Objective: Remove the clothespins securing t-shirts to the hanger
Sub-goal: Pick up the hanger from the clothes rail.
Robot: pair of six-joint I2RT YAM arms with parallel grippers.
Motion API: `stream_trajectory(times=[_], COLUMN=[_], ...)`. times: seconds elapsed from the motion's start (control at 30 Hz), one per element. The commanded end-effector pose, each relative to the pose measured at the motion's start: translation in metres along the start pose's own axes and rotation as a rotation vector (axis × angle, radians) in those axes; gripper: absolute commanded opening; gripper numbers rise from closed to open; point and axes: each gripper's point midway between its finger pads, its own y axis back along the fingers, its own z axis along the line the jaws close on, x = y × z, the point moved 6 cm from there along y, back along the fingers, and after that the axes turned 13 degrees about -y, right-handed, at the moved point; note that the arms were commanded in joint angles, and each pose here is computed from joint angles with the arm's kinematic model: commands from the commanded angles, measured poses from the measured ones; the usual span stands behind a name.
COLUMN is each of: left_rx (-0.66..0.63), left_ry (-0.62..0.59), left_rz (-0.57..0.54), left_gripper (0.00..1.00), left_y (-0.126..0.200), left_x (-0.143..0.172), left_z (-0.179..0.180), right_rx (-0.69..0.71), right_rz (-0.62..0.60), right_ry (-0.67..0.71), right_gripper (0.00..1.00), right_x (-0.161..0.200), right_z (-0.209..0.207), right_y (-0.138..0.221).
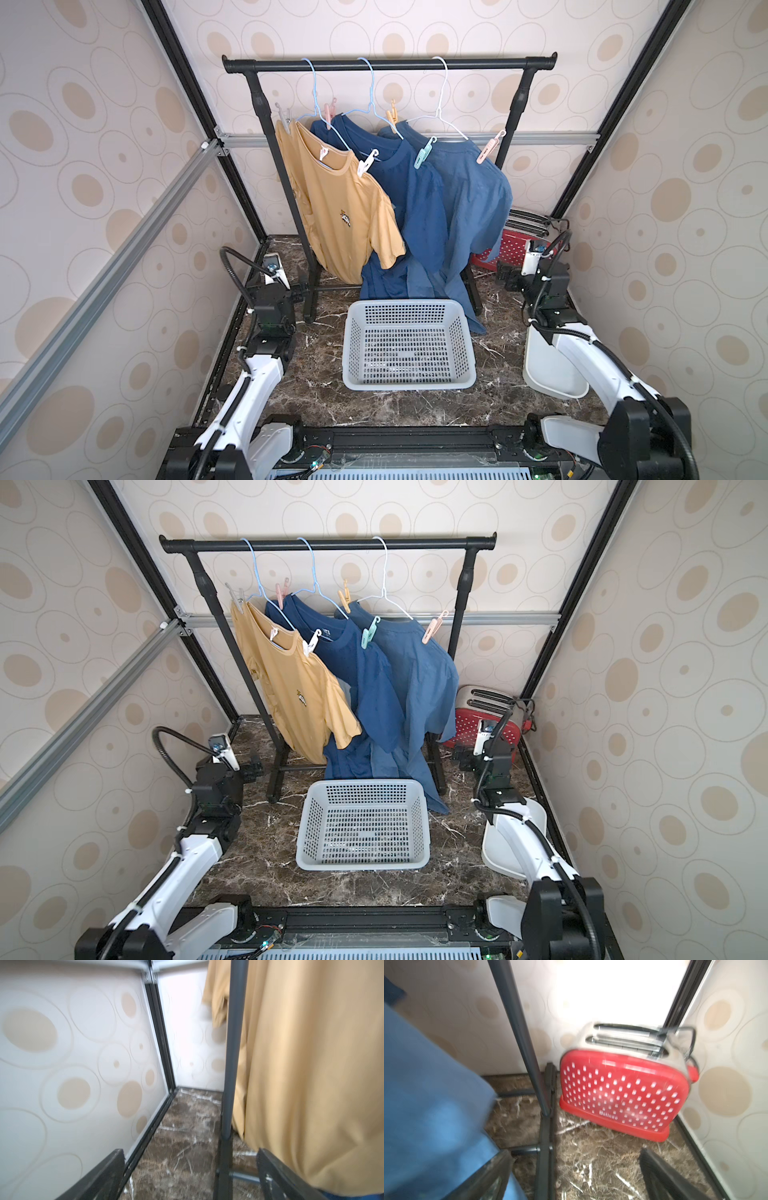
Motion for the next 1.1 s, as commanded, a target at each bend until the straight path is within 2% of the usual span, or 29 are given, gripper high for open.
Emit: stream_trajectory(times=[0.0, 0.17, 0.57, 0.8, 0.93, 1.07], left_rx=[0.083, 0.246, 0.497, 0.655, 0.743, 0.791], left_ry=[0.013, 0.156, 0.119, 0.086, 0.116, 0.091], left_rz=[0.061, -0.055, -0.264, -0.369, -0.398, -0.442], left_gripper=[0.99, 0.99, 0.99, 0.99, 0.99, 0.99], left_y=[0.017, 0.034, 0.056, 0.077, 0.082, 0.090], left_x=[-0.010, -0.055, -0.143, -0.190, -0.208, -0.224], left_z=[-0.005, -0.017, -0.113, -0.172, -0.196, -0.220], right_rx=[0.016, -0.082, -0.372, -0.479, -0.518, -0.534], right_rz=[0.161, 0.161, -0.036, -0.109, -0.159, -0.193], right_ry=[-0.019, -0.015, 0.057, 0.104, 0.126, 0.161], right_gripper=[1.00, 1.00, 0.99, 0.98, 0.96, 0.95], right_x=[-0.001, -0.050, -0.125, -0.158, -0.178, -0.191], right_z=[0.006, 0.030, 0.074, 0.093, 0.103, 0.109], right_y=[0.014, 0.044, 0.103, 0.111, 0.111, 0.104])
